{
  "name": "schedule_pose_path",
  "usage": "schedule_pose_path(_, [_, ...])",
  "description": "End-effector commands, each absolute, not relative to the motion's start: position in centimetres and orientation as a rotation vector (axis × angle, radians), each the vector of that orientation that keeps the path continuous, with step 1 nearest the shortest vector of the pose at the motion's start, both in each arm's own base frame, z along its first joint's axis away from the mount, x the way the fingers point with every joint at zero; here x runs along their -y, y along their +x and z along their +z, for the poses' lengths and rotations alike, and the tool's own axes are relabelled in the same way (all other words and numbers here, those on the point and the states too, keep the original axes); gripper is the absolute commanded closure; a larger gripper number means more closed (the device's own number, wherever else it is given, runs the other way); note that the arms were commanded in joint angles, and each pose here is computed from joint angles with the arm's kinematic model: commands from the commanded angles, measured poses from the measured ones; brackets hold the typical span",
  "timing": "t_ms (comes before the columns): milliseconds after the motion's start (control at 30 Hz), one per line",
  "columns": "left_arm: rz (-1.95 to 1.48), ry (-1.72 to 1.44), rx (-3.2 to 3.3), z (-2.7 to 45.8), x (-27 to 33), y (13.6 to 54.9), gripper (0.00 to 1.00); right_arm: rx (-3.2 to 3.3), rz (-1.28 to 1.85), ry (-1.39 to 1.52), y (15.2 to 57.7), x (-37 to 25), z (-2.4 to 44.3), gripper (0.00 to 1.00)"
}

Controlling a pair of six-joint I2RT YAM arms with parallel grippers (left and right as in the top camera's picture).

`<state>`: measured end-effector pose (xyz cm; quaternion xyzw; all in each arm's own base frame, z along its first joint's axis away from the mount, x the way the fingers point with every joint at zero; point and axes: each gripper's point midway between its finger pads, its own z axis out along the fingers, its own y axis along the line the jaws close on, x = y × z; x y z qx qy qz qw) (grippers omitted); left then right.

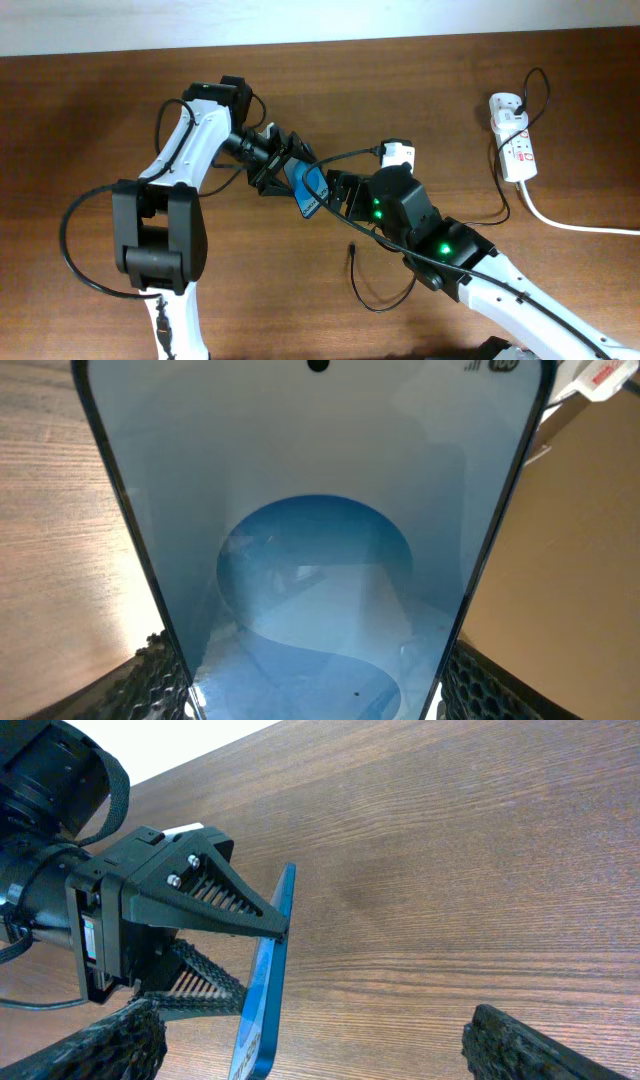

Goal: Plug charger to phone and switch on socket
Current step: 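Grasp the phone with the right gripper and release the left gripper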

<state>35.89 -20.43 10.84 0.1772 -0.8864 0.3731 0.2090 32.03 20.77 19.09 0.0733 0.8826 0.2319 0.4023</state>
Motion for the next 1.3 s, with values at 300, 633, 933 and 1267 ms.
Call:
schedule_pose_path(300, [1.121, 0.568, 2.355, 12.5, 21.5, 36.2, 0.49, -2.280, 0.776, 0.222, 34.5, -25.4, 15.4, 0.01])
schedule_pose_path(633, [1.124, 0.627, 2.329, 12.6, 21.7, 36.7, 0.48, -2.286, 0.834, 0.294, 35.2, -27.3, 13.3, 0.08])
schedule_pose_path(933, [1.169, 0.619, 2.302, 13.1, 22.1, 36.9, 0.48, -2.273, 0.854, 0.294, 35.2, -27.7, 13.6, 0.52])
schedule_pose_path(1267, [1.176, 0.608, 2.306, 13.1, 22.3, 36.9, 0.48, -2.285, 0.879, 0.278, 34.9, -28.1, 13.6, 0.90])
